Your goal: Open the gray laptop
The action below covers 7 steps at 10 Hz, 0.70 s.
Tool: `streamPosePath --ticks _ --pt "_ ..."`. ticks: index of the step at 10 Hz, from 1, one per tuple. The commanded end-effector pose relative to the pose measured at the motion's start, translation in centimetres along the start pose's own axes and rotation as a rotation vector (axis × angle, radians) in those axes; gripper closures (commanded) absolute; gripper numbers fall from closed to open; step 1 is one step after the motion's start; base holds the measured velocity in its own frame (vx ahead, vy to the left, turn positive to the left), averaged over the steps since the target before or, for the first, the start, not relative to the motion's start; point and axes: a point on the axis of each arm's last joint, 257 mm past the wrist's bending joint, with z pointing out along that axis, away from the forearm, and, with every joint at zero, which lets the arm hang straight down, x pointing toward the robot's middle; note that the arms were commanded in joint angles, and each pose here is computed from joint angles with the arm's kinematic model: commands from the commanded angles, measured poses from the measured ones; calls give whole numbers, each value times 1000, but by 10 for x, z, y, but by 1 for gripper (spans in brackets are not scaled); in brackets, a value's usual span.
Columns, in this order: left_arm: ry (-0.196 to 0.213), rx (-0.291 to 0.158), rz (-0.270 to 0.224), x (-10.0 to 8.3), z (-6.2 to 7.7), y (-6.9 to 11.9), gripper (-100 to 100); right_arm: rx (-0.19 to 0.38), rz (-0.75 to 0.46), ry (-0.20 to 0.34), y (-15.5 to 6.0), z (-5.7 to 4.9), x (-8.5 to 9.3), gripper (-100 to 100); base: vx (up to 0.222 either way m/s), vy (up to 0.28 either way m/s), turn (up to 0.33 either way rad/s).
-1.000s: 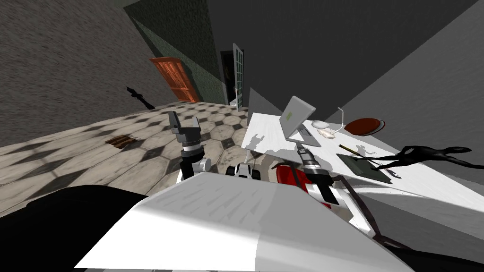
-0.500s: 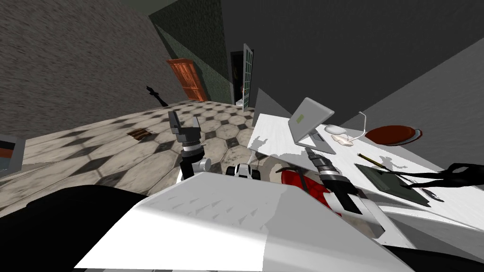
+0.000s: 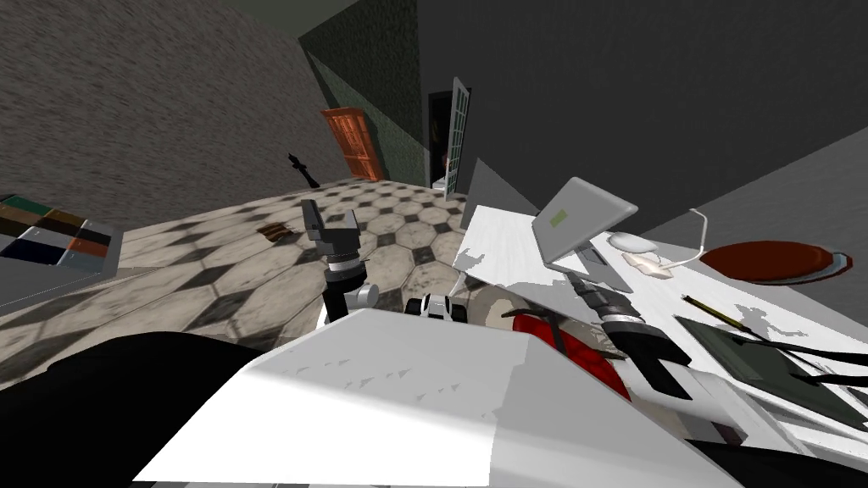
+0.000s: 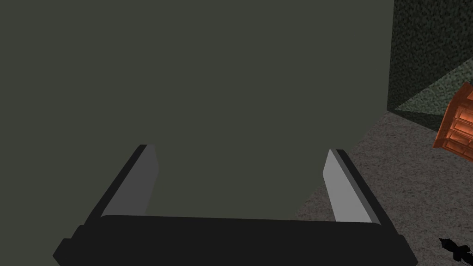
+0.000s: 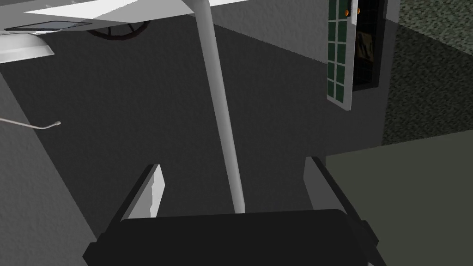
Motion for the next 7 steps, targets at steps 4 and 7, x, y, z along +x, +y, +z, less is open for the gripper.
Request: streamPosePath --ticks 4,7 --pt "0 0 0 0 0 0 0 128 -226 38 -85 0 -34 -100 9 41 144" --pt "0 0 0 0 0 0 0 166 -297 53 -110 -1 -47 -100 6 30 56"
